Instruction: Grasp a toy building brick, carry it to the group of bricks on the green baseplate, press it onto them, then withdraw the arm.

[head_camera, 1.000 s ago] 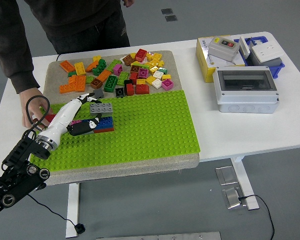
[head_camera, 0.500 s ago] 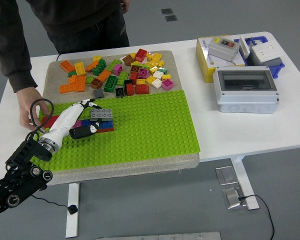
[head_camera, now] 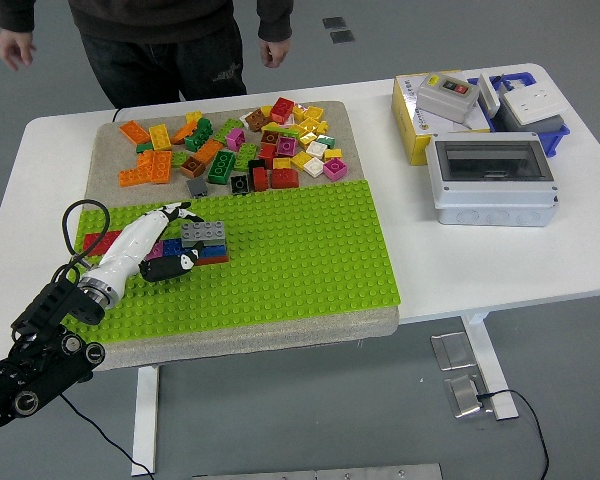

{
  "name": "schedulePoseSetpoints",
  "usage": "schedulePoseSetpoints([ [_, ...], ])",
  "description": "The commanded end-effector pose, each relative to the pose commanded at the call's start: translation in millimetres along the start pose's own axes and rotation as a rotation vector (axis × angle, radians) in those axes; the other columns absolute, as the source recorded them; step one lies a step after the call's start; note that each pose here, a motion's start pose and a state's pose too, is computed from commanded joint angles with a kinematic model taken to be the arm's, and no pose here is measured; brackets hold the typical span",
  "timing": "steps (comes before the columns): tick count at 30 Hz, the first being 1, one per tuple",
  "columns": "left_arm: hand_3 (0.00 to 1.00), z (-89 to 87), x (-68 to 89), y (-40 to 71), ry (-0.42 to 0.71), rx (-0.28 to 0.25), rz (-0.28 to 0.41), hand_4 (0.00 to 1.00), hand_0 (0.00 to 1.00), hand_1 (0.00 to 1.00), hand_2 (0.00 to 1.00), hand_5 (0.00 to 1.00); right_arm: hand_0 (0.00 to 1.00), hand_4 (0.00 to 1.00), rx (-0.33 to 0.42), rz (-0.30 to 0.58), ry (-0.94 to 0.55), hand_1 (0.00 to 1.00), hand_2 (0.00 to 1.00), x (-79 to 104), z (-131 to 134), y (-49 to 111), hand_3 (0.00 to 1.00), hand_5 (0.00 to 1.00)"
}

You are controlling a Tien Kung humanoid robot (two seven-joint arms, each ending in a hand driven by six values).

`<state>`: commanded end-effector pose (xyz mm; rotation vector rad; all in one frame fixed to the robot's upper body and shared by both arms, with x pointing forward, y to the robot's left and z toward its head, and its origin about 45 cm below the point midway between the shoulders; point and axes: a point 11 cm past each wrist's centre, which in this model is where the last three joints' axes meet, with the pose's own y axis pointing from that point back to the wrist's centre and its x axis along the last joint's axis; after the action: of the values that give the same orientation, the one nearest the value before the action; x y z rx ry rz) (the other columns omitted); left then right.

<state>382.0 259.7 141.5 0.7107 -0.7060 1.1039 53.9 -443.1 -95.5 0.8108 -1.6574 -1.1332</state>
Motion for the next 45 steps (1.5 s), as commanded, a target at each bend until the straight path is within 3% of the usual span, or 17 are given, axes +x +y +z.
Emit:
schedulePoseSetpoints([
  [45, 0.597, -4.8, -3.0, -2.0, -0.057, 0.045, -0.064, 0.534, 0.995, 0.956, 0.935, 0.259, 0.652, 0.638, 0.007, -0.001, -0.011, 0.630, 0.612, -0.4, -0.3, 0.1, 0.609, 0.998],
])
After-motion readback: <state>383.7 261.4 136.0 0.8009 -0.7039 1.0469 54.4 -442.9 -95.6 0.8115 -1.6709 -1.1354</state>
